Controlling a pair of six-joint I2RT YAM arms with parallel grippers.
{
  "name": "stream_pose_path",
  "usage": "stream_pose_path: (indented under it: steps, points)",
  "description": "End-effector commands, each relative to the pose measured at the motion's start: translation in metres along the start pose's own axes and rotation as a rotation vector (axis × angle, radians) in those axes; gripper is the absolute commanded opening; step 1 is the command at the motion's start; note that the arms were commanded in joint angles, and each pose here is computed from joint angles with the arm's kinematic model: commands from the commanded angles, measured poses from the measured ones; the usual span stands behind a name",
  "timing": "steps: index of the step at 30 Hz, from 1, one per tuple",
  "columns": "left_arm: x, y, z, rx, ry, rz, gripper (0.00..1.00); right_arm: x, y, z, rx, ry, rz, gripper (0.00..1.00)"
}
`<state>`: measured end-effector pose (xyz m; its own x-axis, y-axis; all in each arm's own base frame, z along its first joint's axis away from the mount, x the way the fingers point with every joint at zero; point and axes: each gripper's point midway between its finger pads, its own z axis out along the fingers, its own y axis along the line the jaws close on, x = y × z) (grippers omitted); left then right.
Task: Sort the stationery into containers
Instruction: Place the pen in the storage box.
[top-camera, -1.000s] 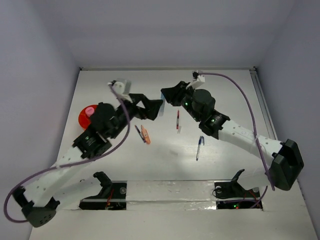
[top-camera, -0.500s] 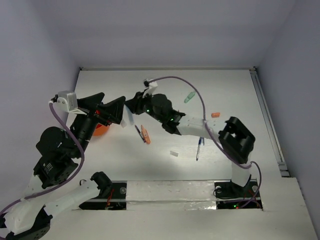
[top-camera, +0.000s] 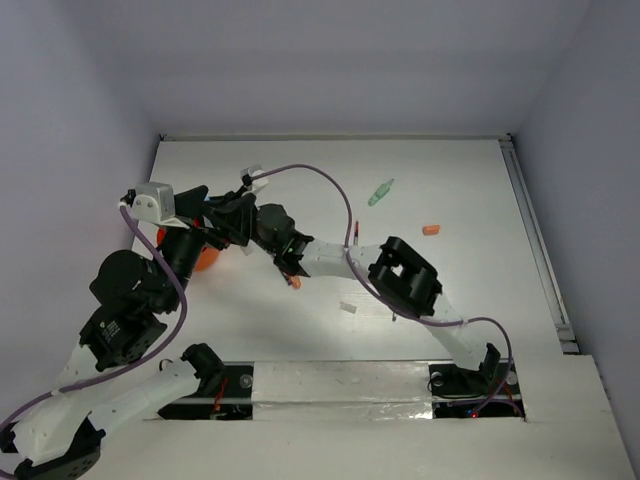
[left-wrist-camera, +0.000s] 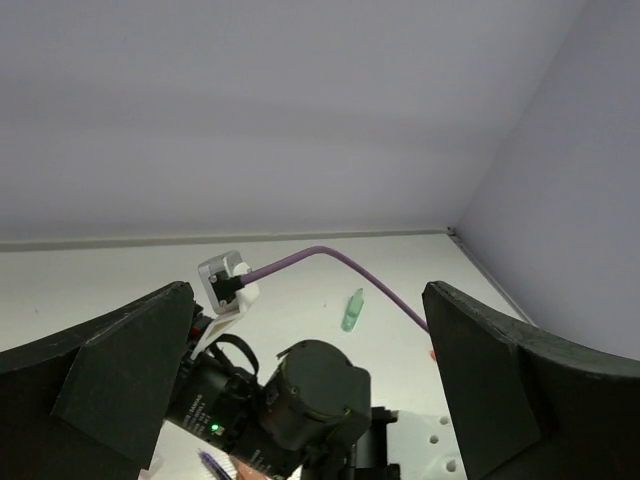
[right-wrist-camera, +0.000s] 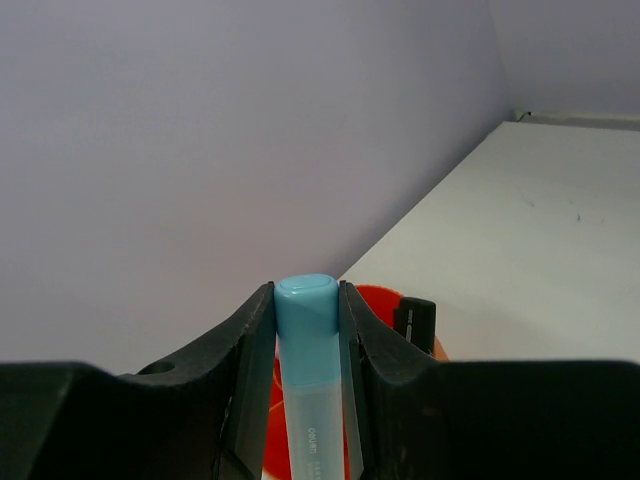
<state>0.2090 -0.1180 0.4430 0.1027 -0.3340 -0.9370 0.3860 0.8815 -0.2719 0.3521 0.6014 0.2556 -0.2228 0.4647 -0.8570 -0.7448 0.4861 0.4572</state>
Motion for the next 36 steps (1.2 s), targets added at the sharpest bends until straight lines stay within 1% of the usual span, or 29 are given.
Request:
stream_pose_path:
  steps: [1,2,5,9,13,20,24,28,29,32,33,36]
  points:
    - [-0.015,0.003,-0.001,-0.007,-0.066,0.001,0.99,-0.024,0.019,0.014,-0.014,-0.150,0.059,0.00]
    - [-0.015,0.002,0.000,-0.005,-0.064,0.003,0.99,-0.024,0.027,0.016,-0.026,-0.155,0.073,0.00]
    - [-0.010,0.003,0.001,-0.005,-0.057,0.012,0.99,-0.014,0.023,0.020,-0.021,-0.150,0.082,0.00]
    - [-0.007,0.009,0.005,-0.016,-0.060,0.027,0.99,-0.015,0.031,0.025,-0.032,-0.164,0.069,0.00]
    - [-0.002,0.008,0.009,0.009,-0.053,0.031,0.99,-0.004,0.027,0.030,-0.024,-0.148,0.064,0.00]
    - [0.000,0.010,0.011,0.013,-0.051,0.032,0.99,0.025,0.011,0.024,0.008,-0.095,0.058,0.00]
    - [0.002,0.011,0.011,0.013,-0.049,0.035,0.99,0.029,0.016,0.017,-0.004,-0.085,0.050,0.00]
    - [0.003,0.009,0.011,0.026,-0.044,0.033,0.99,0.024,0.018,0.013,-0.014,-0.090,0.037,0.04]
    - [0.002,0.011,0.011,0.018,-0.047,0.033,0.99,0.023,0.019,0.013,-0.020,-0.089,0.029,0.06]
    - [0.003,0.010,0.011,0.025,-0.044,0.031,0.99,0.028,0.017,0.012,-0.016,-0.077,0.017,0.08]
    - [-0.002,0.011,0.012,0.023,-0.067,0.025,0.99,0.028,0.019,0.013,-0.025,-0.072,0.016,0.17]
    - [0.000,0.010,0.013,0.025,-0.062,0.023,0.99,0.032,0.022,0.012,-0.046,-0.049,-0.002,0.44]
